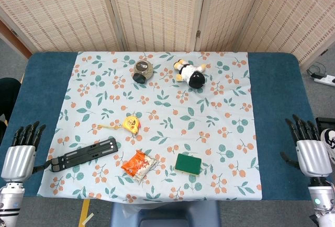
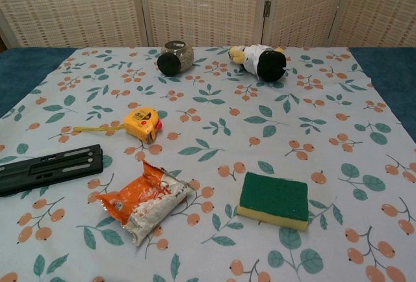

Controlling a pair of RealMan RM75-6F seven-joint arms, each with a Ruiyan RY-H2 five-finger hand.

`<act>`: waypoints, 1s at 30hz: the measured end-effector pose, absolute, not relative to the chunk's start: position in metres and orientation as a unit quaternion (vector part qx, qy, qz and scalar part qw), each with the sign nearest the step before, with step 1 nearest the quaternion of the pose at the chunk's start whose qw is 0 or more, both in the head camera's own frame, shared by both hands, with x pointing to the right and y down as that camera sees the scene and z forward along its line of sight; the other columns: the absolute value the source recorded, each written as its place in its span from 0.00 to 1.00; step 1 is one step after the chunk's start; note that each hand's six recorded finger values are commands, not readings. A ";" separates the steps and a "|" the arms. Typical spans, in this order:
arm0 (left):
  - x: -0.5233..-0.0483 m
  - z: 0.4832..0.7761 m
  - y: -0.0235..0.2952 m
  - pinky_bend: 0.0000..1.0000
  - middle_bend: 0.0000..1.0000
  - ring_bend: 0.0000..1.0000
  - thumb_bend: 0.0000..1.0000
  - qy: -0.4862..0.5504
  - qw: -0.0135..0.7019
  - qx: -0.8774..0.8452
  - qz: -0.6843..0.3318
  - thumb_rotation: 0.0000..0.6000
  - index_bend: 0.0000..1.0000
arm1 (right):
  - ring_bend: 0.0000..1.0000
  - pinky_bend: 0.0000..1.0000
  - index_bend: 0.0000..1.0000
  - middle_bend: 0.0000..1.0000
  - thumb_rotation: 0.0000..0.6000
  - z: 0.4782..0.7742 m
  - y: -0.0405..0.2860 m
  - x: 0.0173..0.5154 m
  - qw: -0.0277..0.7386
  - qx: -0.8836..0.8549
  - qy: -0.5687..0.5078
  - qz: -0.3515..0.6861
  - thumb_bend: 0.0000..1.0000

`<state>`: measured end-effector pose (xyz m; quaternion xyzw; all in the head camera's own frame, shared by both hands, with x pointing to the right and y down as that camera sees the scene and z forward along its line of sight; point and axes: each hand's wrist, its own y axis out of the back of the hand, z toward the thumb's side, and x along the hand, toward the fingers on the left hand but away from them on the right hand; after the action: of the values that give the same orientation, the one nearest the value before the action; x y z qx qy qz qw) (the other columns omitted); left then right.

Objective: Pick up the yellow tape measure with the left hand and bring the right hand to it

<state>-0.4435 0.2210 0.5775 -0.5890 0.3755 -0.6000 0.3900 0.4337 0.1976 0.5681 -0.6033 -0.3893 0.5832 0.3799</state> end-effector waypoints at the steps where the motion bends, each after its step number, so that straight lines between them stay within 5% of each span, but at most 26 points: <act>1: -0.444 0.577 0.221 0.00 0.06 0.06 0.09 0.378 0.392 -0.587 -0.599 1.00 0.10 | 0.08 0.00 0.00 0.01 1.00 0.568 0.197 0.434 0.381 -0.603 -0.392 0.581 0.27; 17: -0.439 0.579 0.218 0.00 0.06 0.06 0.09 0.374 0.392 -0.596 -0.593 1.00 0.10 | 0.08 0.00 0.00 0.01 1.00 0.565 0.198 0.437 0.384 -0.599 -0.399 0.579 0.27; 30: -0.397 0.600 0.166 0.00 0.06 0.07 0.09 0.333 0.423 -0.655 -0.530 1.00 0.11 | 0.08 0.00 0.00 0.01 1.00 0.559 0.192 0.435 0.392 -0.597 -0.398 0.575 0.27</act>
<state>-0.3969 0.1661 0.5996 -0.6551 0.3333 -0.5299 0.4232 0.4351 0.1916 0.5586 -0.5971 -0.3984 0.5752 0.3923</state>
